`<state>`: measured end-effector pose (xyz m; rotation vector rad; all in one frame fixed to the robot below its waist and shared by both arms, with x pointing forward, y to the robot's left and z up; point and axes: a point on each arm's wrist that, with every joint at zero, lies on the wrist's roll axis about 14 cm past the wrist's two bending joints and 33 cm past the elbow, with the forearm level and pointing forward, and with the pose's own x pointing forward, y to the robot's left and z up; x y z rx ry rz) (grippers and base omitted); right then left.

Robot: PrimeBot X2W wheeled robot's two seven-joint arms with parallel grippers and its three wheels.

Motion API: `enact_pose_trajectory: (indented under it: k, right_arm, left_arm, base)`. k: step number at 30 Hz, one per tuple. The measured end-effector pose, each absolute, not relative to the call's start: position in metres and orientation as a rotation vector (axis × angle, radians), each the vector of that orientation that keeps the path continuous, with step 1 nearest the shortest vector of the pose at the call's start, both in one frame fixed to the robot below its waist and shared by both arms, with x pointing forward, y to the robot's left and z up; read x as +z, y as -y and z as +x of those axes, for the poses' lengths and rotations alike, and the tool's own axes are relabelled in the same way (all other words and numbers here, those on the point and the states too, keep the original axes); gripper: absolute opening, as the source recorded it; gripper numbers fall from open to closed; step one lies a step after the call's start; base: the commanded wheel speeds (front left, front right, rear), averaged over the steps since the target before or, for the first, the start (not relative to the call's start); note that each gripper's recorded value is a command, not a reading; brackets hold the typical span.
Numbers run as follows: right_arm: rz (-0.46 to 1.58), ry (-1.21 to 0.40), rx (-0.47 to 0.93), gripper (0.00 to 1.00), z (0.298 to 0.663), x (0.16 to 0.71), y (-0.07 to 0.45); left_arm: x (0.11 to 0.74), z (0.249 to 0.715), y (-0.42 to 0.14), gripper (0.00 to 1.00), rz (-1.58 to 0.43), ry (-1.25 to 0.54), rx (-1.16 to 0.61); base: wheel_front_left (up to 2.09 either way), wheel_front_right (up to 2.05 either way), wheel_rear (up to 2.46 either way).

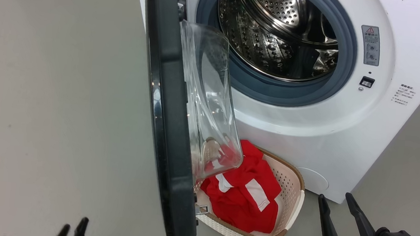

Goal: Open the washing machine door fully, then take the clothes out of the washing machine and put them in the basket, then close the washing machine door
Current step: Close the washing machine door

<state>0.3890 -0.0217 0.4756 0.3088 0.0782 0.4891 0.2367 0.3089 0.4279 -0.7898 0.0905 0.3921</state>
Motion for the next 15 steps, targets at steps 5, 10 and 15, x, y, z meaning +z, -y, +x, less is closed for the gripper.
enact_pose_trajectory:
  k: [5, 10, 15]
  right_arm:
    - [0.307, -0.080, 0.493, 1.00, 0.388, 0.475, 0.021]
    - [0.305, -0.094, 0.492, 1.00, 0.386, 0.471, 0.022]
    - [0.306, -0.096, 0.492, 1.00, 0.386, 0.470, 0.021]
  left_arm:
    - [0.441, 0.238, -0.324, 1.00, -0.623, -0.049, 0.406]
    - [0.452, 0.244, -0.322, 1.00, -0.482, -0.022, 0.397]
    - [0.459, 0.241, -0.320, 1.00, -0.327, -0.022, 0.395]
  base:
    - [0.00, 0.00, 0.00]
    - [0.00, 0.00, 0.00]
    - [0.00, 0.00, 0.00]
